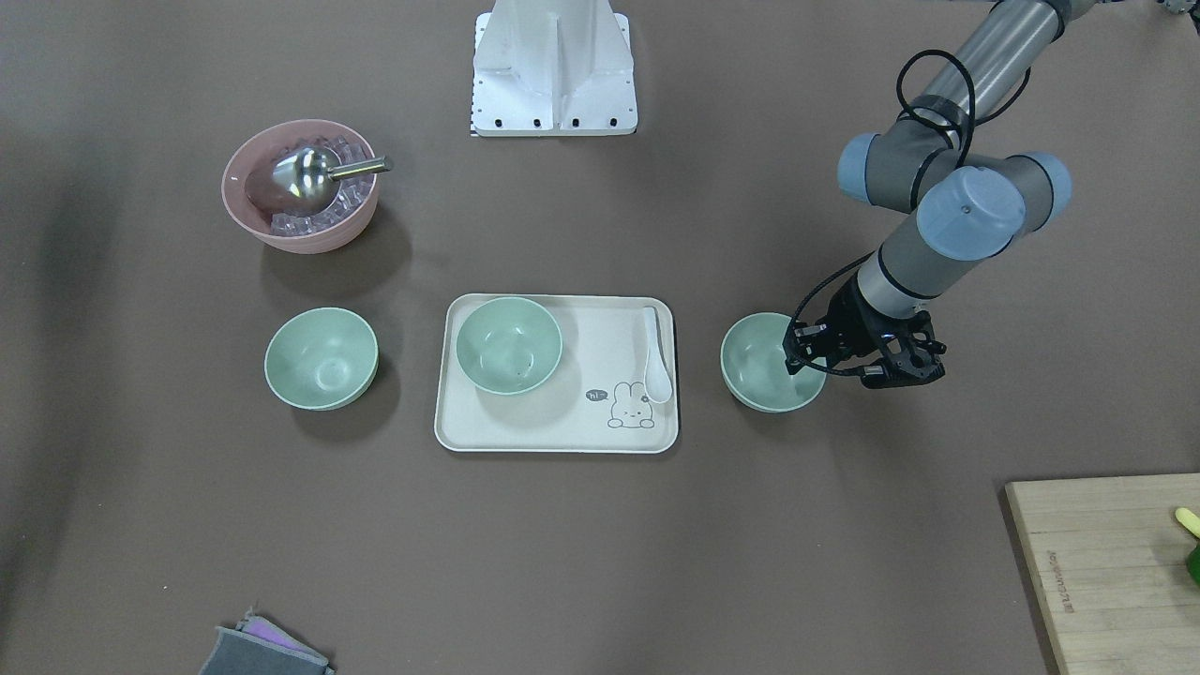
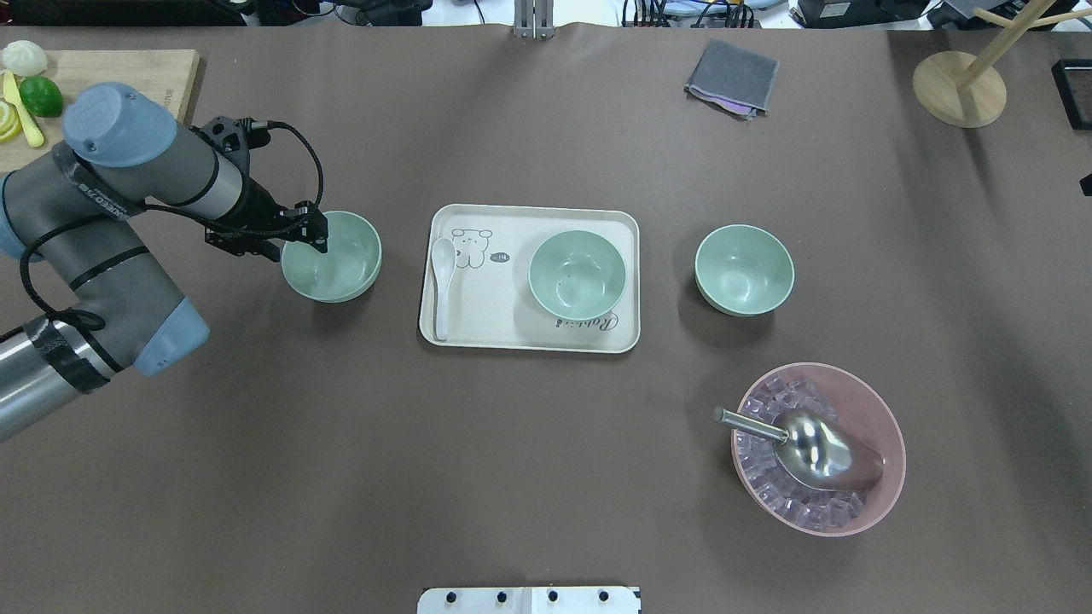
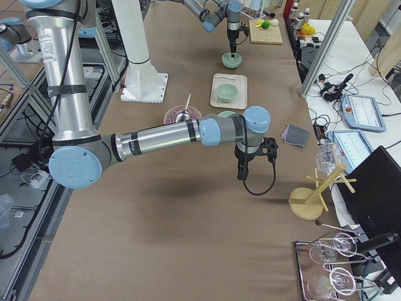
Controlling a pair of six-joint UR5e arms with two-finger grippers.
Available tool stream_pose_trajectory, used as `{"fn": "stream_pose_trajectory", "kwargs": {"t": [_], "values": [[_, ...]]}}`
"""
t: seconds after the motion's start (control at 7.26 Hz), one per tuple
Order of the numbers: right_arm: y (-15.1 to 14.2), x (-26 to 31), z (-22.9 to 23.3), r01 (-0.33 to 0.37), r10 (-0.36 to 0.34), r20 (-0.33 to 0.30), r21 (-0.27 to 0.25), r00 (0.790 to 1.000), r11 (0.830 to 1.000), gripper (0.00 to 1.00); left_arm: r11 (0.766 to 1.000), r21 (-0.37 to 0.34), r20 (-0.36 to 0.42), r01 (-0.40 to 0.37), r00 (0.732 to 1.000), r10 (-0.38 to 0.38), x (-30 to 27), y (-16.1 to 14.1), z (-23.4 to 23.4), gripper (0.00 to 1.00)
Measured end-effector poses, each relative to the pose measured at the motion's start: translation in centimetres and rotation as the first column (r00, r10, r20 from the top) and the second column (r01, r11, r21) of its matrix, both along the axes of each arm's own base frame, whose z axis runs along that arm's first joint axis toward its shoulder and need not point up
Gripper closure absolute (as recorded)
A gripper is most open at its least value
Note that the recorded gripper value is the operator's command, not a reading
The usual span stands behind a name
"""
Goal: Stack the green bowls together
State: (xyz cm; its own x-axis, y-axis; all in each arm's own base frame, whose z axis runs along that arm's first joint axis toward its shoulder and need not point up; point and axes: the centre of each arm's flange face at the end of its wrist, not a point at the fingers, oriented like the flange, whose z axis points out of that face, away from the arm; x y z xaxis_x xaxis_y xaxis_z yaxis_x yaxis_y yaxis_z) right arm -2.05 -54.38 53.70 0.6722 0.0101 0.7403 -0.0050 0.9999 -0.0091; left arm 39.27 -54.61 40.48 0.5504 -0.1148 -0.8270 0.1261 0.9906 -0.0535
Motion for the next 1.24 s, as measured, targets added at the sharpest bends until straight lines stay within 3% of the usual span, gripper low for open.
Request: {"fn": "stream_pose_trajectory", "kwargs": {"t": [0.41, 0.83, 1.24], "values": [[-0.1, -0.2, 0.0, 0.003, -0.003, 0.000, 0.000, 1.000, 1.000, 0.00, 1.000, -0.009, -0.011, -0.007, 1.000, 0.006, -0.5, 0.1, -0.1, 1.00], [0.0, -1.4, -0.6, 0.012, -0.012, 0.003, -0.002, 1.000, 1.000, 0.00, 0.996, -0.082, -0.128, -0.039, 0.991, 0.028, -7.1, -2.2, -2.0, 1.00], [1.2, -10.0, -4.8, -0.017, 0.018, 0.031, -0.035, 0.999, 0.999, 0.00, 0.990, -0.143, -0.172, -0.008, 0.985, -0.017, -7.2, -3.9, -5.7, 1.00]]}}
